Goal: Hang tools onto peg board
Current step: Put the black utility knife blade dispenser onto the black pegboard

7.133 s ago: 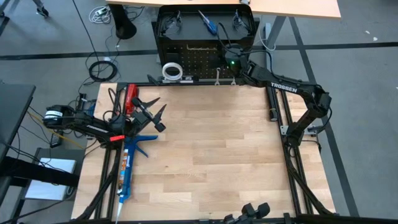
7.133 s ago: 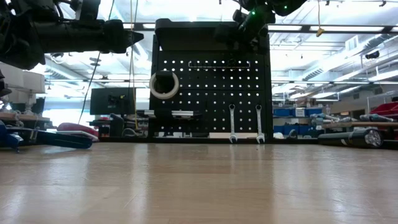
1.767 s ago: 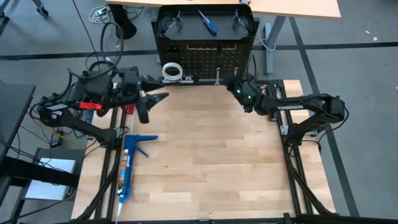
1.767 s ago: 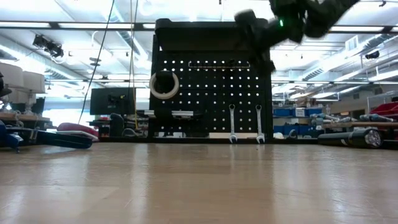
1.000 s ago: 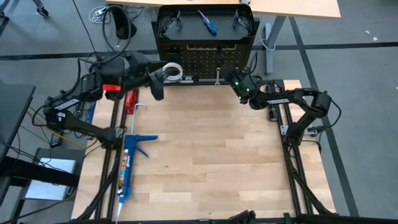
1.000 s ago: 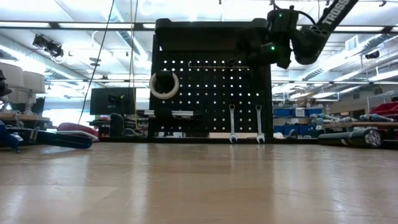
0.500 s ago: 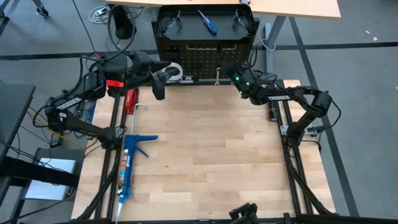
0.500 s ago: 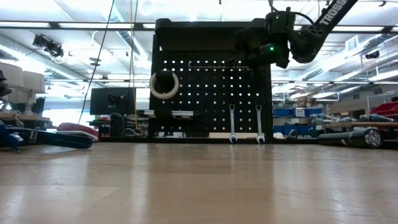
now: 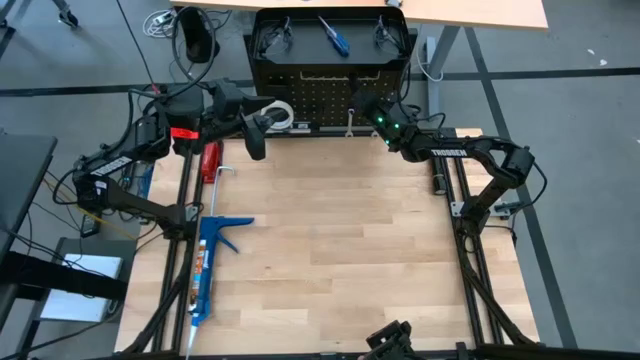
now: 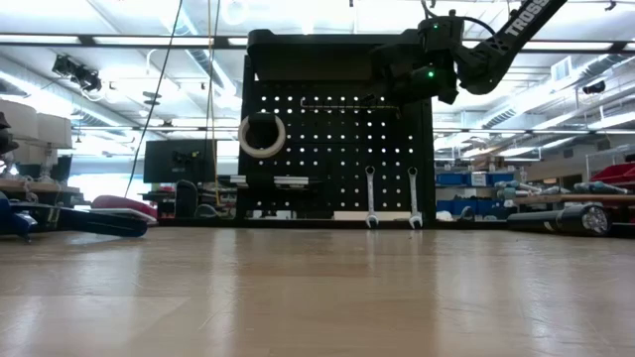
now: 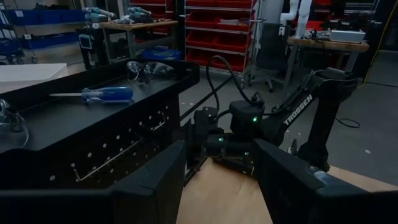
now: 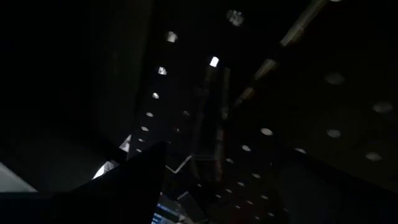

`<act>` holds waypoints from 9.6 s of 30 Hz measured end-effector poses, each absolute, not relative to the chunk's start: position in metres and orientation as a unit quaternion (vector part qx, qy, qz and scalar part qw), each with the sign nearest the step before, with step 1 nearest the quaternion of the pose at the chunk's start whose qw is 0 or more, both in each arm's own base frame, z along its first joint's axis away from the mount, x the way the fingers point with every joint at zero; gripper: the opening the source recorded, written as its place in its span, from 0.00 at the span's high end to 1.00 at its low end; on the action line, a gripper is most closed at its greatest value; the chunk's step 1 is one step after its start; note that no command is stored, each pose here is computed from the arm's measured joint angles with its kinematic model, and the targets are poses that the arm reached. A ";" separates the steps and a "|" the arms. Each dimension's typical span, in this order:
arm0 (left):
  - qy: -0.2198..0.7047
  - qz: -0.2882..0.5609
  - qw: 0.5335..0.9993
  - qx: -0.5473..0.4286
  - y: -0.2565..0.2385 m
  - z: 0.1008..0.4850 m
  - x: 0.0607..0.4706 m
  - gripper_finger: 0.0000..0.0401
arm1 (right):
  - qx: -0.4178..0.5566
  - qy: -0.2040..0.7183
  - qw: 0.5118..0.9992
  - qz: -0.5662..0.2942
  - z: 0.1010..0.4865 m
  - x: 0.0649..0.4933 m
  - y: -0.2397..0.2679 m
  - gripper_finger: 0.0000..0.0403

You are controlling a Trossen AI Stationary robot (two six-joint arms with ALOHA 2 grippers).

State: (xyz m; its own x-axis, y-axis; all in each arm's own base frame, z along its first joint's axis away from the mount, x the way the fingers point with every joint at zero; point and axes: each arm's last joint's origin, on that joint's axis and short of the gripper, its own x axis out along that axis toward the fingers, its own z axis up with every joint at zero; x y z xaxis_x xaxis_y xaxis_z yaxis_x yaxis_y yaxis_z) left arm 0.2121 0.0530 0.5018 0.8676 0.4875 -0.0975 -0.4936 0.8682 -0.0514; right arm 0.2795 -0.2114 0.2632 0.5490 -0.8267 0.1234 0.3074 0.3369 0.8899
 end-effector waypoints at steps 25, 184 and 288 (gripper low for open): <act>0.036 0.254 0.966 -0.038 0.053 0.503 0.212 0.52 | 0.471 -0.300 0.747 -0.361 0.262 0.278 -0.213 0.37; 0.260 0.144 0.952 0.070 0.075 0.456 0.245 0.52 | 0.506 0.001 0.858 0.087 0.382 0.317 -0.146 0.85; 0.232 0.218 0.934 0.161 0.102 0.438 0.304 0.74 | 0.451 -0.315 0.795 -0.255 0.328 0.342 -0.065 0.60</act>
State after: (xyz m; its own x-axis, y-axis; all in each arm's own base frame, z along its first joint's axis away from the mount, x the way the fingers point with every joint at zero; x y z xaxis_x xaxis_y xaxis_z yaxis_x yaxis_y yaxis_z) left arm 0.3037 0.1024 0.4378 0.7974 0.4820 -0.3631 -0.3323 0.8529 0.4026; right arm 0.3424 -0.0651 0.3277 0.6711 -0.6901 0.2710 0.1210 0.4625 0.8783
